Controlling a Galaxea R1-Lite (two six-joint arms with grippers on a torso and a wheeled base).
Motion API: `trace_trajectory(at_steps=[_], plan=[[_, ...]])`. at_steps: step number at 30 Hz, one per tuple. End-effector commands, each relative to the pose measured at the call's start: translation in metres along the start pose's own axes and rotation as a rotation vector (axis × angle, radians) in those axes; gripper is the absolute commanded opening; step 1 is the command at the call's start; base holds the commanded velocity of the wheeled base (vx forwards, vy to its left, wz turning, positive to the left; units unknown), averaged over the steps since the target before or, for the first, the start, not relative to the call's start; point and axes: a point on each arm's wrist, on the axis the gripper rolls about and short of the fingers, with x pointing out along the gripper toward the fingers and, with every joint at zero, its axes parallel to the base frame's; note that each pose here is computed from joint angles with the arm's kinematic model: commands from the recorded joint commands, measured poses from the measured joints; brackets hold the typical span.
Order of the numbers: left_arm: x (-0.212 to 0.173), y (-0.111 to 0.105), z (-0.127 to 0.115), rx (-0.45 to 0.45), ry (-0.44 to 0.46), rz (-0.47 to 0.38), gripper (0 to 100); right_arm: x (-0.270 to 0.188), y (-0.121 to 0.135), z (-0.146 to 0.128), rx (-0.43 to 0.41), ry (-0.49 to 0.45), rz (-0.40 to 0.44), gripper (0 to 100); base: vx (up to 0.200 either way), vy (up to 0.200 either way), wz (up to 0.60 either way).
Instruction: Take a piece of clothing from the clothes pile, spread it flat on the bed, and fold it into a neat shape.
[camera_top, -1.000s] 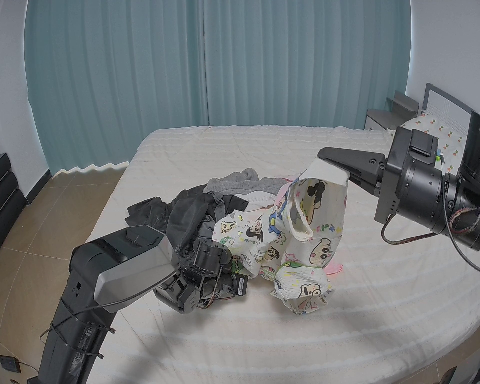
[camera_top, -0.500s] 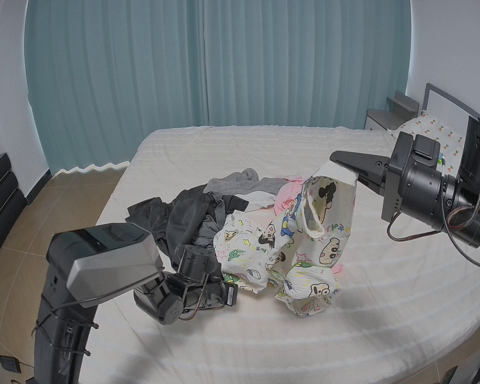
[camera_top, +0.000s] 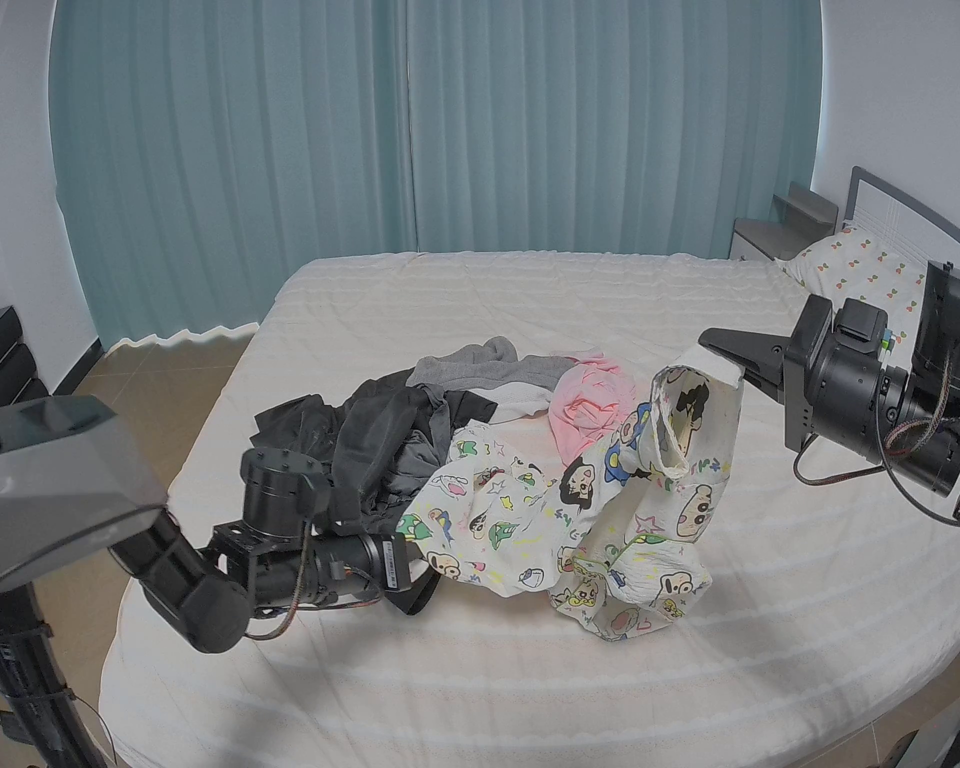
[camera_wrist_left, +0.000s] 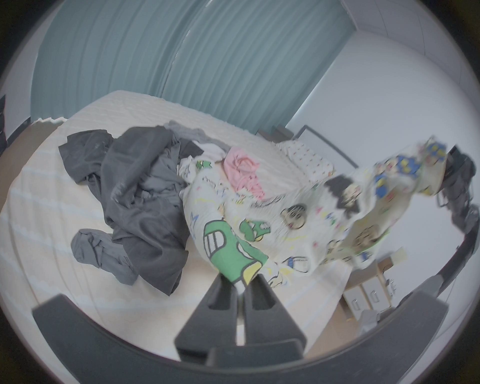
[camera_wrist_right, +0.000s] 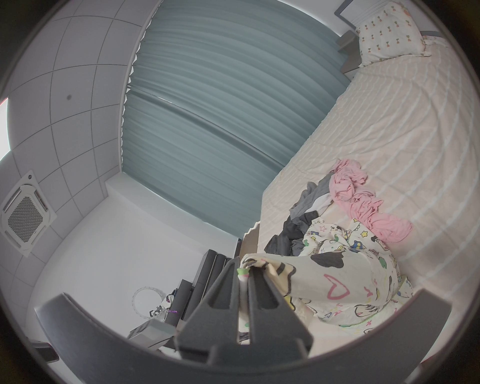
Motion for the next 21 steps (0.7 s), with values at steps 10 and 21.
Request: trace_trajectory(at_steps=[10, 21], plan=[[-0.100, -0.030, 0.073, -0.040, -0.449, 0.071, 0, 0.003, -0.018, -0.002, -0.036, 0.027, -0.042, 0, 0.000, 0.000, 0.00], [-0.156, -0.061, 0.090, -0.124, -0.588, -0.045, 0, 0.001, 0.042, 0.040, -0.074, -0.142, 0.148, 0, 0.000, 0.000, 0.00]])
